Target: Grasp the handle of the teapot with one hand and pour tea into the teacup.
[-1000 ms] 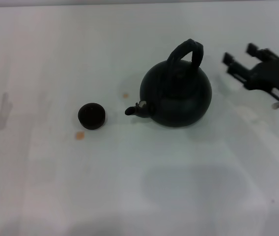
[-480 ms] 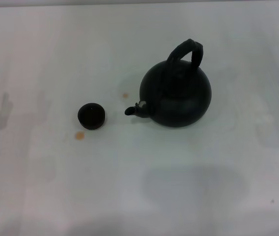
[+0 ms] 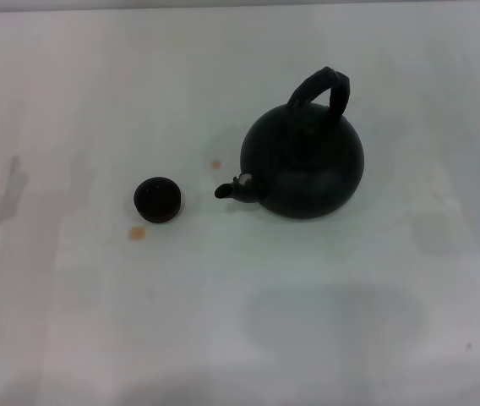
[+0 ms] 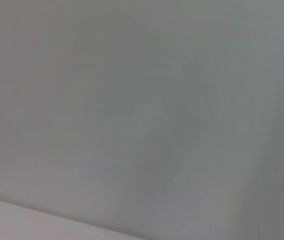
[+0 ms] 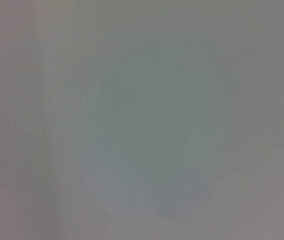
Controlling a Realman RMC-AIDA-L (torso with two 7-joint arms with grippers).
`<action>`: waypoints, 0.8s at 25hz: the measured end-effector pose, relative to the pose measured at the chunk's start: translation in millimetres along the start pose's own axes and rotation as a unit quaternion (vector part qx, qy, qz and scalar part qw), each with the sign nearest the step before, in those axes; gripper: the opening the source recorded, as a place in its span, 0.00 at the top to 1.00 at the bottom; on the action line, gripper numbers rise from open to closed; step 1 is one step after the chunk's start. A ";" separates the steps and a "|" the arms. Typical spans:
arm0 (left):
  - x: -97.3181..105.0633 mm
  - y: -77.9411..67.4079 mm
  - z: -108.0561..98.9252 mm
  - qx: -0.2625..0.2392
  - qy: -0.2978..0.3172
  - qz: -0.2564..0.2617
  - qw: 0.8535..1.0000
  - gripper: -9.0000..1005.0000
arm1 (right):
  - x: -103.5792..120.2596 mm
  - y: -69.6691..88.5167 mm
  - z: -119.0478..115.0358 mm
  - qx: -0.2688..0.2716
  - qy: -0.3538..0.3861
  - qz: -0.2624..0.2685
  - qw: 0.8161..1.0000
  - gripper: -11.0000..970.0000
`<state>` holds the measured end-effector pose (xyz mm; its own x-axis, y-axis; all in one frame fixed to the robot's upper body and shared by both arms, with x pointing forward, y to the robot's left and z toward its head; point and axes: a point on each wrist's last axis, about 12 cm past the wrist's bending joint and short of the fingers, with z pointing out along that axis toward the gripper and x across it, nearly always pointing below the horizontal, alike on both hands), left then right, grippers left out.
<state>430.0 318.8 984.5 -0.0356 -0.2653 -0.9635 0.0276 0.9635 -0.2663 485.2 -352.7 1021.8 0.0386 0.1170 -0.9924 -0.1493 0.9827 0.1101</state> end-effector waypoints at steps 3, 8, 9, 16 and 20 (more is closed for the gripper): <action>0.1 -0.1 0.3 0.000 0.001 0.000 1.000 0.14 | -0.6 0.3 1.4 -0.001 -0.001 0.000 1.000 0.25; 0.8 -1.6 0.8 0.003 0.002 -0.001 1.000 0.14 | -0.9 0.8 2.7 -0.003 -0.001 -0.002 1.000 0.25; 0.9 -1.9 0.9 0.004 0.003 -0.001 1.000 0.14 | -0.8 0.9 3.0 -0.003 -0.001 -0.002 1.000 0.25; 2.2 -2.5 1.5 0.005 0.008 -0.001 1.000 0.14 | 0.7 0.6 2.7 -0.002 0.005 -0.001 1.000 0.25; 5.4 -3.1 2.2 0.004 0.021 -0.001 1.000 0.14 | 2.7 1.7 2.5 -0.004 0.013 -0.001 1.000 0.25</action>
<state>431.9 314.2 980.1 -0.0785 -0.2660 -0.9608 0.0353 0.9624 -0.2693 487.5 -350.4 1019.4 0.0137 0.1109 -0.9937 -0.1579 0.9816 0.1074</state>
